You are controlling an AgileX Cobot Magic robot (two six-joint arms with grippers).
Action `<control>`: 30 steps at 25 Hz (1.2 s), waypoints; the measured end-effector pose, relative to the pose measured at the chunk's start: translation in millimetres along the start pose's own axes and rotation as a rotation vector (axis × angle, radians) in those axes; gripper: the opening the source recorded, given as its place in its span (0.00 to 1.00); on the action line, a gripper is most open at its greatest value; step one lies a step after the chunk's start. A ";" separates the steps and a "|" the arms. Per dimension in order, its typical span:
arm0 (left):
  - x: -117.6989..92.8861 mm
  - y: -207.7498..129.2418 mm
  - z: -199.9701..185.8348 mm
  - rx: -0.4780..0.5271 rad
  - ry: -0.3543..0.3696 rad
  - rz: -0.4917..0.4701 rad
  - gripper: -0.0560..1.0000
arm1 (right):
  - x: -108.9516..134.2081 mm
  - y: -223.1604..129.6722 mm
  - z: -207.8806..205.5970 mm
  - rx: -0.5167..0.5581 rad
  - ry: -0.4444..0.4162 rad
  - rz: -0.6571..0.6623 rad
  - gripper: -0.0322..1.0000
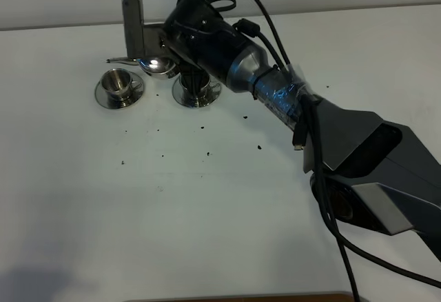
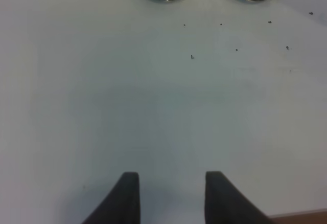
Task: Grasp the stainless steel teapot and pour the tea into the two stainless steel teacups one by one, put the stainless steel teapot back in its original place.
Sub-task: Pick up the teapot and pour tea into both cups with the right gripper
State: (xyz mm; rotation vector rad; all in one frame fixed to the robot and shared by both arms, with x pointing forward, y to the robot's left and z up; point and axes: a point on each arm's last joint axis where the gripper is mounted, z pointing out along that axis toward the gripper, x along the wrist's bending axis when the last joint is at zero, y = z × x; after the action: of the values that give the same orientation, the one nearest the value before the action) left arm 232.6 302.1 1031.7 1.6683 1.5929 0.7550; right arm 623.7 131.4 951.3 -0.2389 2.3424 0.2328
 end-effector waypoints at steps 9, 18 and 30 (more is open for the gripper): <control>0.0 0.0 0.0 0.000 0.000 0.000 0.40 | -9.7 1.6 1.1 -0.013 -0.121 -0.072 0.22; 0.0 0.0 0.0 0.000 0.000 0.000 0.40 | 0.2 -0.6 17.5 0.022 -0.147 -0.138 0.22; 0.0 0.0 0.0 0.000 0.000 0.000 0.40 | 0.9 -1.0 24.3 0.039 -0.205 -0.222 0.22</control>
State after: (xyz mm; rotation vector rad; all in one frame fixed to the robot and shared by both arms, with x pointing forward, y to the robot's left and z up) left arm 232.6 302.1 1031.7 1.6683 1.5929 0.7550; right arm 639.8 136.1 933.7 -0.4317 2.0962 0.0972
